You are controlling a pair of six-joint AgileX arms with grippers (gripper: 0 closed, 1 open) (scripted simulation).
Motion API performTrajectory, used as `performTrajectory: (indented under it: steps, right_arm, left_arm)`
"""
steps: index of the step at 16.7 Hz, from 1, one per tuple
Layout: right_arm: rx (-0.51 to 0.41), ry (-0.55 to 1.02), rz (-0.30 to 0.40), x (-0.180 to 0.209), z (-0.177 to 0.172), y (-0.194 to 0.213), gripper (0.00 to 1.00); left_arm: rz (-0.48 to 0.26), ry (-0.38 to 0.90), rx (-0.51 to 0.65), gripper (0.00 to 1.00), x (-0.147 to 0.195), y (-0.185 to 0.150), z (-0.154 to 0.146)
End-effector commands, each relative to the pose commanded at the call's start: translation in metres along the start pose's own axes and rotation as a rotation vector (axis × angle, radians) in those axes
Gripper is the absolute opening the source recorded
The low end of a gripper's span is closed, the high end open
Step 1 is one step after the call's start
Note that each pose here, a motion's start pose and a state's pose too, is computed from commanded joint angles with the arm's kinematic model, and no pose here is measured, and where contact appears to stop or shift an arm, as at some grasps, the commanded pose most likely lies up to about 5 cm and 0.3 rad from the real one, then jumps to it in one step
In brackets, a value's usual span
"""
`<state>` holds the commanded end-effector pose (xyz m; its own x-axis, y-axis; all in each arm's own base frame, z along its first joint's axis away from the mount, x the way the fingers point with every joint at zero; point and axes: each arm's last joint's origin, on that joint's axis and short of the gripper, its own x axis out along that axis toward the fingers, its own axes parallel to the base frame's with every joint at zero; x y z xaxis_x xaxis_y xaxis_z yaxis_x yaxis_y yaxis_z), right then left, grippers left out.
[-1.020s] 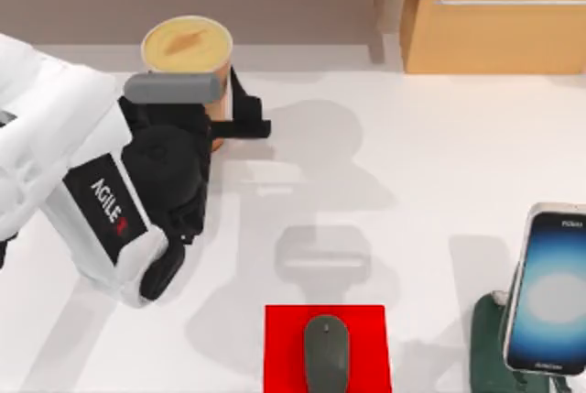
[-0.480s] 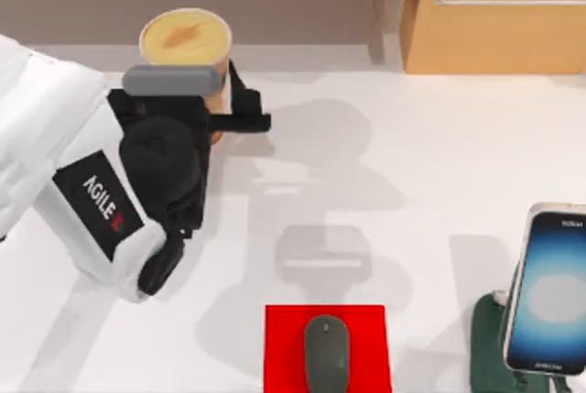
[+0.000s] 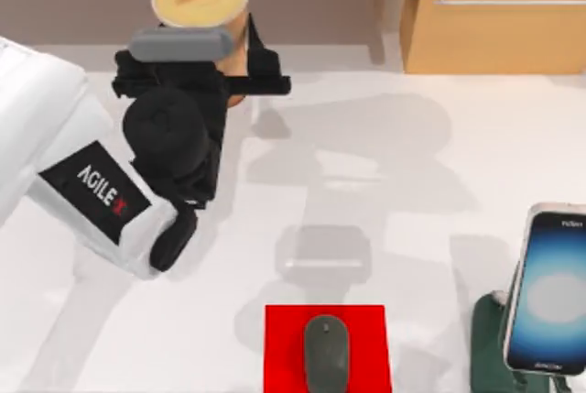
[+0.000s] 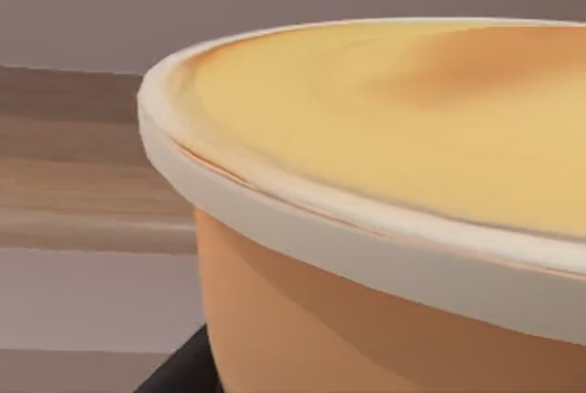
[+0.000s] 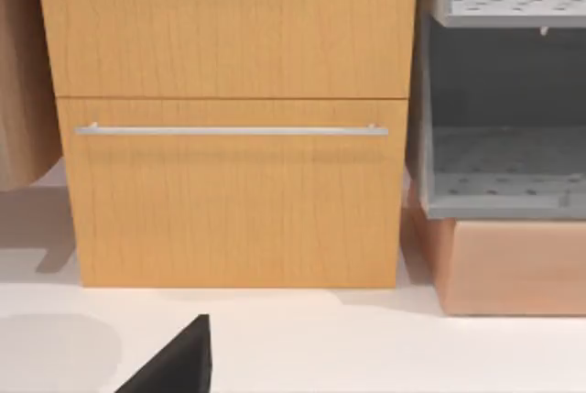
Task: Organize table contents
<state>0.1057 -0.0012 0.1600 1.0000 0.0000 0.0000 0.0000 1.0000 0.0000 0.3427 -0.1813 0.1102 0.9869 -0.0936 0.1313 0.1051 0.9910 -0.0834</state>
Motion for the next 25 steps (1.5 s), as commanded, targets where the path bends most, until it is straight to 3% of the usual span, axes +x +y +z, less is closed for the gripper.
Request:
performTrajectory:
  steps: [7,12,17,25]
  right_arm:
    - [0.000,0.000,0.000,0.000,0.000,0.000,1.00]
    - [0.000,0.000,0.000,0.000,0.000,0.000,1.00]
    - [0.000,0.000,0.000,0.000,0.000,0.000,1.00]
    - [0.000,0.000,0.000,0.000,0.000,0.000,1.00]
  left_arm:
    - [-0.202,-0.047,-0.077,0.00,0.007,-0.042,0.053]
    - [-0.267,0.016,-0.066,0.00,0.022,-0.052,0.077]
    - [-0.206,0.042,-0.035,0.00,0.058,-0.036,0.106]
    - [0.017,0.103,0.050,0.00,0.115,0.025,0.128]
